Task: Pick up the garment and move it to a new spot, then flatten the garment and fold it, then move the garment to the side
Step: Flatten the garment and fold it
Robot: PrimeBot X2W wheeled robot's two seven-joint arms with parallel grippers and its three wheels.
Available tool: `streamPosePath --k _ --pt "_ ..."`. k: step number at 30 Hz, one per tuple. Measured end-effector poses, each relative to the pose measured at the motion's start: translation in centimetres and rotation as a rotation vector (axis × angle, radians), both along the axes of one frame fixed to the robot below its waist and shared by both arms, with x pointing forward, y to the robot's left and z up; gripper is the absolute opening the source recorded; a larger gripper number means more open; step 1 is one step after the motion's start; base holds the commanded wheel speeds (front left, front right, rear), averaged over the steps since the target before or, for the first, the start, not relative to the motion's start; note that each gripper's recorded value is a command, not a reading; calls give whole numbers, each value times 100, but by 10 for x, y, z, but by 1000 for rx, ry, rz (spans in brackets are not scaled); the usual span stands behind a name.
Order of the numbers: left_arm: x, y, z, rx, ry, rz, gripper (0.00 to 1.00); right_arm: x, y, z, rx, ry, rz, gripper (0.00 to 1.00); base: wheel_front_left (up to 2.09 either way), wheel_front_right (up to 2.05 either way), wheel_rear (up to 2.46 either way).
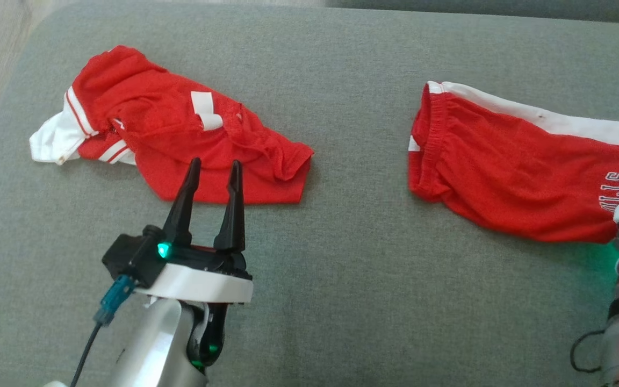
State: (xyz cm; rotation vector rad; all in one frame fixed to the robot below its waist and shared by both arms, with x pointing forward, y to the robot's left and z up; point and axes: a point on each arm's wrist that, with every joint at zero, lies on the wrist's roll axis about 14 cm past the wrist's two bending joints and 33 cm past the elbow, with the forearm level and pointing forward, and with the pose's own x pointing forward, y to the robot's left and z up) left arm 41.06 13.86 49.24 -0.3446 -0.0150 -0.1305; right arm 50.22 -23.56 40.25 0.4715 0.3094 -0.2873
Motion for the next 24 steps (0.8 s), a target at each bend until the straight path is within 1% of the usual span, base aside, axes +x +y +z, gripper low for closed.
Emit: streamPosePath --k 2,3,8,15,18,24 --pt "0 -1 1 4 -4 -4 100 1 -1 5 0 -22 -6 0 0 0 0" --pt "-1 -1 1 6 -2 -4 100 5 5 14 -6 -58 10 0 0 0 0" --pt "-5 3 5 9 -11 6 100 17 33 38 8 -143 82 0 0 0 0" --pt "-16 17 12 9 -29 44 100 27 98 61 60 -217 250 0 0 0 0" --pt "-24 25 9 9 -16 72 100 24 127 63 75 -224 328 0 0 0 0" --pt "-36 36 7 -3 -8 107 100 18 172 57 85 -213 445 0 0 0 0"
